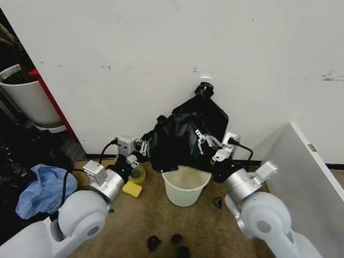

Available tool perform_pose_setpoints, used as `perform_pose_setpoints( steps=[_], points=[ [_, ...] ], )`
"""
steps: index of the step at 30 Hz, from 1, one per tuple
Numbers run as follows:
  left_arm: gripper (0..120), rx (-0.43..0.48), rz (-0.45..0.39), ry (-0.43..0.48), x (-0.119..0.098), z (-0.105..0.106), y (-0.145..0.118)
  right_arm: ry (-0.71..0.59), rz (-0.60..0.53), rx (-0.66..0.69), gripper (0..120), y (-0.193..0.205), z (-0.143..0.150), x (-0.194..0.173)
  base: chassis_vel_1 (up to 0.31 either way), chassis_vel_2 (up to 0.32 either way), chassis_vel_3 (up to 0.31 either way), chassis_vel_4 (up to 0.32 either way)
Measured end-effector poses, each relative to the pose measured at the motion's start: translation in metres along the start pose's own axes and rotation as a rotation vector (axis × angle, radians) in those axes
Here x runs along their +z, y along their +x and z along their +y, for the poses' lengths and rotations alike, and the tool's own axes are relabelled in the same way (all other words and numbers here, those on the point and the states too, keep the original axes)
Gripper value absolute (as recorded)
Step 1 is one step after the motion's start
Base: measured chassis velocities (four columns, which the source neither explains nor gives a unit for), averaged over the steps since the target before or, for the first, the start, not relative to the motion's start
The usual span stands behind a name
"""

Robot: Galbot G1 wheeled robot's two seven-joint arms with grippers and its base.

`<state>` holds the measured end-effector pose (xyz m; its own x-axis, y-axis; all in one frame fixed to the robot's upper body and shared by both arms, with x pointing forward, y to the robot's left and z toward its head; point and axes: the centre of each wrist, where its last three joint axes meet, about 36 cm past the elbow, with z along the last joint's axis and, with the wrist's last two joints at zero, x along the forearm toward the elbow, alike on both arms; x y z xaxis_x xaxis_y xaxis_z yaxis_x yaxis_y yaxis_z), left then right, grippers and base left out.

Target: Place the garbage bag over the trash bin.

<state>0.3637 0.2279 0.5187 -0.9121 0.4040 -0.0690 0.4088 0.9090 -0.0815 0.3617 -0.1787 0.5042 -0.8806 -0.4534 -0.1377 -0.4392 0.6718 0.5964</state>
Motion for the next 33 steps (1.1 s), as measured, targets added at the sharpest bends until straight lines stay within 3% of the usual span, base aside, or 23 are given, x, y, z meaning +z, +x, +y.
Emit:
perform_pose_setpoints(
  steps=[6,14,22,30,33],
  points=[
    [0,-0.058,-0.015,0.001,0.023,0.012,-0.020,-0.003,0.000,0.035,0,-0.023,-0.022,0.010,0.000,0.000,0.000,0.000],
    [0,-0.080,-0.054,0.034,0.031,0.010,-0.051,-0.027,-0.029,0.043,0,-0.059,-0.028,0.006,0.000,0.000,0.000,0.000],
    [0,-0.079,-0.019,0.103,0.059,-0.012,-0.069,0.025,-0.020,0.113,0,-0.039,-0.054,0.009,0.000,0.000,0.000,0.000],
    [0,-0.035,-0.007,0.105,0.065,-0.027,-0.083,0.054,-0.025,0.120,0,-0.023,-0.056,-0.001,0.000,0.000,0.000,0.000],
    [0,-0.052,0.025,0.121,0.080,-0.028,-0.081,0.054,0.000,0.137,0,-0.016,-0.058,0.015,0.000,0.000,0.000,0.000]
  ],
)
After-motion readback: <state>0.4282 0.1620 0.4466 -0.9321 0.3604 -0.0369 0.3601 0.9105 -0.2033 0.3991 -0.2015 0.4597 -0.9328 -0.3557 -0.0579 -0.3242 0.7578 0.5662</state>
